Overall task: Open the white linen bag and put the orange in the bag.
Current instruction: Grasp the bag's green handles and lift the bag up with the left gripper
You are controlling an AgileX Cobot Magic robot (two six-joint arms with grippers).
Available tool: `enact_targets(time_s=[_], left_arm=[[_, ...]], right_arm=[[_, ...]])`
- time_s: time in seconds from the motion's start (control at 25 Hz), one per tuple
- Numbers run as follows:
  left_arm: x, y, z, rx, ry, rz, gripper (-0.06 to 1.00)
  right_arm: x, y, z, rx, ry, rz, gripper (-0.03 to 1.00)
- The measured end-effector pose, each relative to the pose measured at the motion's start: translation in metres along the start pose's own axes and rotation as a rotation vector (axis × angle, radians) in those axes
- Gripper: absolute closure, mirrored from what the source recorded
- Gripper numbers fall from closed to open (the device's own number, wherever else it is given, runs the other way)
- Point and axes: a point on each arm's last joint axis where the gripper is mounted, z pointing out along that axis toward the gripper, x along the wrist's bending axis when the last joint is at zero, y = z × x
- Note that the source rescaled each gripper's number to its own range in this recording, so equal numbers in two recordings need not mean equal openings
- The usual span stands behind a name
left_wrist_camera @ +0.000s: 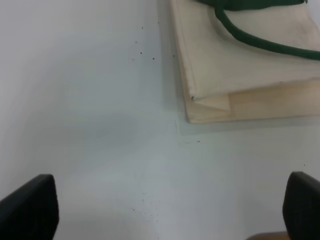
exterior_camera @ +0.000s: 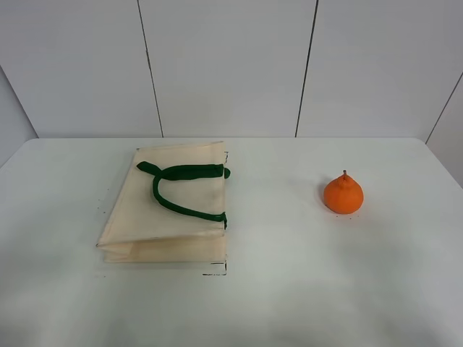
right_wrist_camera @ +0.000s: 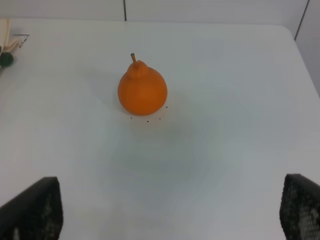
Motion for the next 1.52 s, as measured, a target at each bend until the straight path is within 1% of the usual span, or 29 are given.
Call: enact_targets(time_s=[0.12,0.2,0.32,0.48,0.6,0.72,0.84,0.92,1.12,1.24,1.36,1.48,1.52], left_arm=[[0.000,0.001,0.000,-0.004,0.000,0.000,-0.06],[0.000,0.008,0.000,0.025,-0.001,0.000,-0.06],[0.000,0.031,0.008,0.121,-0.001,0.001,-0.06],[0.000,0.071,0.041,0.294,0.002,0.006,-0.06],[0.000,0.099,0.082,0.420,0.001,0.009,-0.06],[-0.001,0.123,0.132,0.552,-0.003,0.008,-0.06],[-0.001,0.142,0.185,0.651,-0.004,0.009,-0.06],[-0.002,0.153,0.220,0.701,-0.006,0.009,-0.06],[-0.006,0.190,0.296,0.727,-0.028,-0.014,-0.05],[-0.019,0.207,0.332,0.737,-0.036,-0.027,-0.05],[-0.045,0.215,0.359,0.748,-0.054,-0.033,-0.04],[-0.077,0.213,0.380,0.751,-0.073,-0.048,-0.03],[-0.095,0.206,0.393,0.764,-0.084,-0.041,-0.03]], right_arm=[[0.000,0.000,0.000,0.000,0.000,0.000,-0.03],[0.000,0.000,0.000,0.000,0.000,0.000,-0.03],[0.000,0.000,0.000,0.000,0.000,0.000,-0.03],[0.000,0.000,0.000,0.000,0.000,0.000,-0.03],[0.000,0.000,0.000,0.000,0.000,0.000,-0.03],[0.000,0.000,0.000,0.000,0.000,0.000,-0.03],[0.000,0.000,0.000,0.000,0.000,0.000,-0.03],[0.000,0.000,0.000,0.000,0.000,0.000,-0.03],[0.000,0.000,0.000,0.000,0.000,0.000,-0.03],[0.000,0.000,0.000,0.000,0.000,0.000,-0.03],[0.000,0.000,0.000,0.000,0.000,0.000,-0.03],[0.000,0.000,0.000,0.000,0.000,0.000,-0.03],[0.000,0.000,0.000,0.000,0.000,0.000,-0.03]])
